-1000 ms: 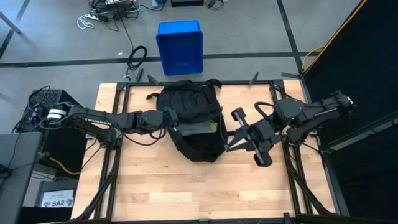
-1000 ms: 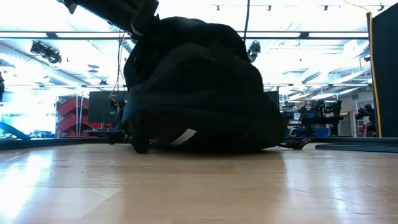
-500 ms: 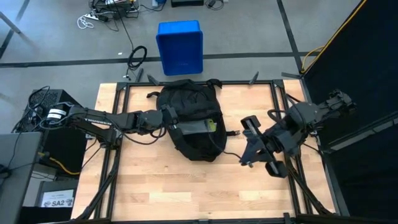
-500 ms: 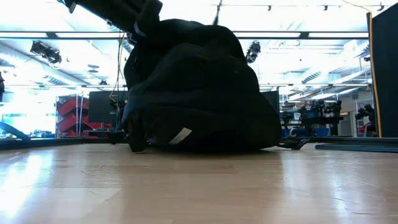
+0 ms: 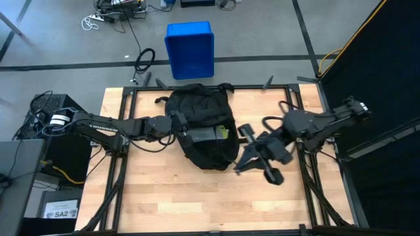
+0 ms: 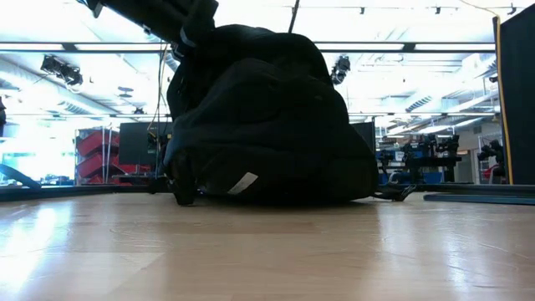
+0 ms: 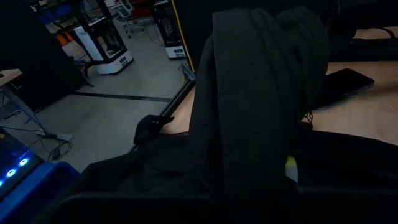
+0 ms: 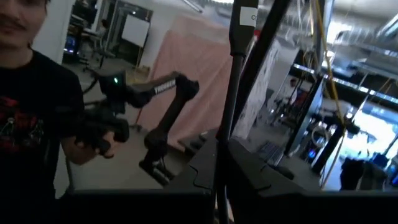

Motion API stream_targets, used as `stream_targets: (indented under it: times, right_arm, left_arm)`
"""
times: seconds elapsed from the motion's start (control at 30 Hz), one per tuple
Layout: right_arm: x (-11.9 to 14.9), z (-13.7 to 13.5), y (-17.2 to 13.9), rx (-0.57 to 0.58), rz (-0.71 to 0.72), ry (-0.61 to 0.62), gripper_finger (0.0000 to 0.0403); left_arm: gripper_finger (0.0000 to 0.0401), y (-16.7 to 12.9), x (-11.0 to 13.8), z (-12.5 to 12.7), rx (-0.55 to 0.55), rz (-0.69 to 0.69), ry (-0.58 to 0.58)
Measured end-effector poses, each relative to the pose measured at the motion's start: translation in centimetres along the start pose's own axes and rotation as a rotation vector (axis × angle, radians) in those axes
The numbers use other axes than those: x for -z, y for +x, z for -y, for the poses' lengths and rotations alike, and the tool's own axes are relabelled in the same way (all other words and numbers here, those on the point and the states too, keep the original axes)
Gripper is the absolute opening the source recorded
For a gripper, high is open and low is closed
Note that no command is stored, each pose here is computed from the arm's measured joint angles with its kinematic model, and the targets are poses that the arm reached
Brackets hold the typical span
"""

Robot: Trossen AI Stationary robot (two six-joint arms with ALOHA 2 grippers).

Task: Unpack backpack
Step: Put the charger cable into the backpack

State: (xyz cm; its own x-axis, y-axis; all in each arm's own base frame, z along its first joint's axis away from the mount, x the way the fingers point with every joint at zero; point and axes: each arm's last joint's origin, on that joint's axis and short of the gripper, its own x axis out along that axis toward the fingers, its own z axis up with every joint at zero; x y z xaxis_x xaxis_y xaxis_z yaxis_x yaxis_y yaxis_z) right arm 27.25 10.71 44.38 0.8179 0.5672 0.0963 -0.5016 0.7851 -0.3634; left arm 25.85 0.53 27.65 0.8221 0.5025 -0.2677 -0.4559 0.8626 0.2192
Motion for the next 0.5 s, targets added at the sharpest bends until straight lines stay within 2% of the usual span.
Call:
stream_targets:
  times: [0.2,0.33,0.5]
  right_arm:
    - [3.2,1.1,1.9,-0.065,-0.064,-0.006,0.0]
    - [5.9,1.4,3.0,-0.096,-0.17,-0.048,0.0]
    - [9.2,2.2,4.3,-0.099,-0.268,-0.029,0.0]
  left_arm:
    - [0.0,0.0,0.0,0.1,0.028,0.001,-0.001]
    - [0.0,0.0,0.0,0.1,0.041,-0.001,0.001]
    - [0.0,0.0,0.1,0.2,0.071,-0.004,0.004]
